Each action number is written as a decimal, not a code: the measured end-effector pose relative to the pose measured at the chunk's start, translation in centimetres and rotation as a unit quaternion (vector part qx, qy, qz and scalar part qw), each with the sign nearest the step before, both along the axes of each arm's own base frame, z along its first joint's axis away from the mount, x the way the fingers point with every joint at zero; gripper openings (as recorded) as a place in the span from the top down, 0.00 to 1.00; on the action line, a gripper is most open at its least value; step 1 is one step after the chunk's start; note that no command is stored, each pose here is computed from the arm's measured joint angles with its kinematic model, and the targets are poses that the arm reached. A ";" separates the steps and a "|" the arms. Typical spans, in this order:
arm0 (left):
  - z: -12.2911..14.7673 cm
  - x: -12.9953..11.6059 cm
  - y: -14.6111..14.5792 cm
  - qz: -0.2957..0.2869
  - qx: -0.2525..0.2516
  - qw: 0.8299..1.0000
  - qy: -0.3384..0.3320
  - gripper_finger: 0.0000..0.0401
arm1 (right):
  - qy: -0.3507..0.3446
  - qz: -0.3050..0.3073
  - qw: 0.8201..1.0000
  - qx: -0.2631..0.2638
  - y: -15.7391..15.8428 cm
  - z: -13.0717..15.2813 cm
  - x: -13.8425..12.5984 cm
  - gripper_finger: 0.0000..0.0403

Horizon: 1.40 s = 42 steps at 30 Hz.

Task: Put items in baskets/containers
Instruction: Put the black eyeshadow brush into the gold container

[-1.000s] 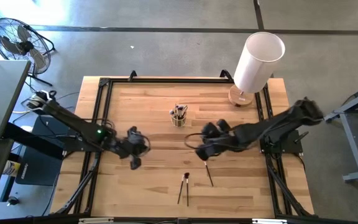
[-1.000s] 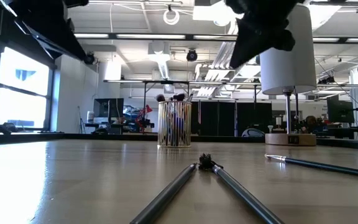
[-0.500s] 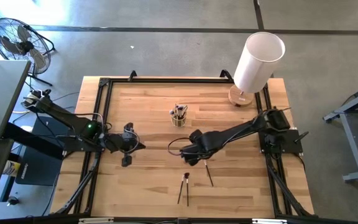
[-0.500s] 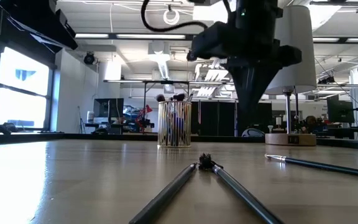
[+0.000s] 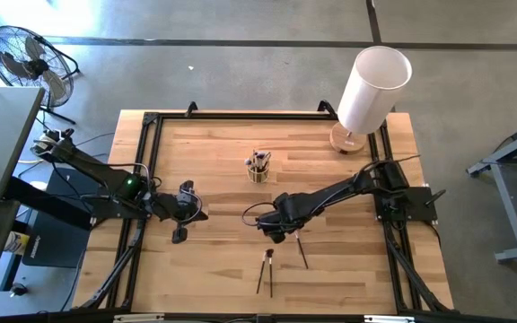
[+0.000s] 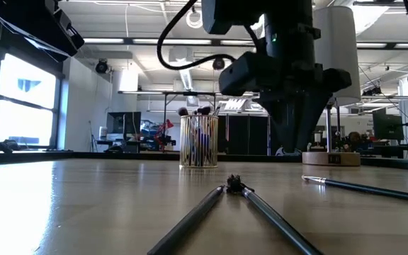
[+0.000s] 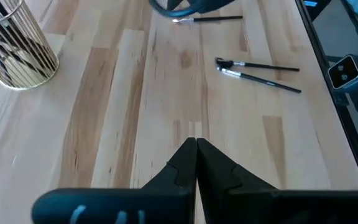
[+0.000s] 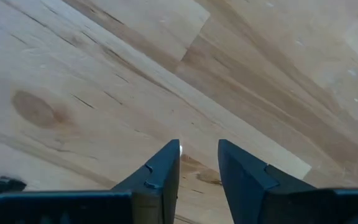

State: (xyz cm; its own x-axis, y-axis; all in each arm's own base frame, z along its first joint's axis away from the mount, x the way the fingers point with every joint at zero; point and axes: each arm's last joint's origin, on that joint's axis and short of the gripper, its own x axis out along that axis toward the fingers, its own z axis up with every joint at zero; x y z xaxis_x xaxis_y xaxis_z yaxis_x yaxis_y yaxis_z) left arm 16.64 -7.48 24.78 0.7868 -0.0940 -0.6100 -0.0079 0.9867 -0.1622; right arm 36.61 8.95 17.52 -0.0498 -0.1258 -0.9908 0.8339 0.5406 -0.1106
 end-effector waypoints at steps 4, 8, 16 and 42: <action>0.0 0.0 0.0 -0.001 -0.003 1.000 0.001 1.00 | 0.006 0.003 1.000 0.003 0.1 -0.8 0.3 0.74; 0.0 0.0 0.0 -0.001 -0.003 1.000 0.002 1.00 | 0.014 0.004 1.000 0.021 0.2 -1.3 0.4 0.74; 0.0 0.0 -0.1 -0.007 -0.008 1.000 0.005 1.00 | 0.007 -0.014 0.998 0.064 0.4 -3.4 -0.2 0.74; 0.3 0.2 0.0 0.013 -0.001 1.000 -0.019 1.00 | -0.149 0.019 0.986 -0.078 2.0 1.5 -1.8 0.99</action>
